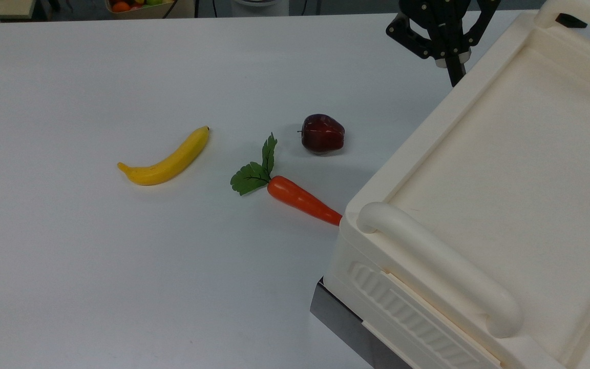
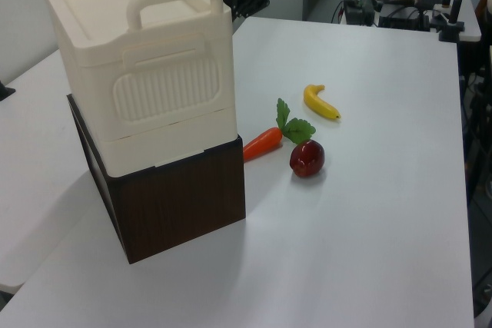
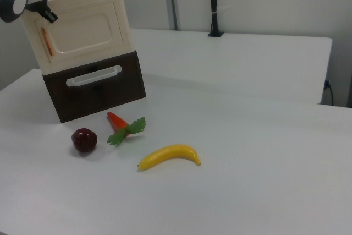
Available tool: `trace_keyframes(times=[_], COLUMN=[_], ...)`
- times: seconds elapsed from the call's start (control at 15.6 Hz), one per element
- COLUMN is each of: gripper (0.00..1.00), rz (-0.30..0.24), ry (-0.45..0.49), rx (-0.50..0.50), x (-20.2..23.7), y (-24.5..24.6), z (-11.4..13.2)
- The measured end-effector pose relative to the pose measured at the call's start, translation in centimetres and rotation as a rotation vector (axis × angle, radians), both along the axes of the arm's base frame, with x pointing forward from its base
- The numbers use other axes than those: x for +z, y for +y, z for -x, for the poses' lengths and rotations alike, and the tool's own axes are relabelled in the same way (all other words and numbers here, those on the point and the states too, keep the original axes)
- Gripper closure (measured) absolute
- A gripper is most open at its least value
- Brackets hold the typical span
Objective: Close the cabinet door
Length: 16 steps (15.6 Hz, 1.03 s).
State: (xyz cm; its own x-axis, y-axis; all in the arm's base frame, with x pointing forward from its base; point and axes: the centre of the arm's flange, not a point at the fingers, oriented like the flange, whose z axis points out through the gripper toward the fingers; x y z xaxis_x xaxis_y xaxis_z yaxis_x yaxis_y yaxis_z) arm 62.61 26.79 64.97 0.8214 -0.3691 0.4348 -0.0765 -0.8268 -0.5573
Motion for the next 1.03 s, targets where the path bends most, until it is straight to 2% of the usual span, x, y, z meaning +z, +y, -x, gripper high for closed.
trace_keyframes(times=[0.58,0.77,1.03], gripper=[0.99,0.99,0.99], rz=[0.008,0.093,0.231], ry=[-0.005,0.041,0.145], rx=[-0.017,0.014,0.066], x=[-0.2,-0.7,-0.9], y=[-1.3,-3.7,-11.2], z=[-0.6,-0.9,-1.1])
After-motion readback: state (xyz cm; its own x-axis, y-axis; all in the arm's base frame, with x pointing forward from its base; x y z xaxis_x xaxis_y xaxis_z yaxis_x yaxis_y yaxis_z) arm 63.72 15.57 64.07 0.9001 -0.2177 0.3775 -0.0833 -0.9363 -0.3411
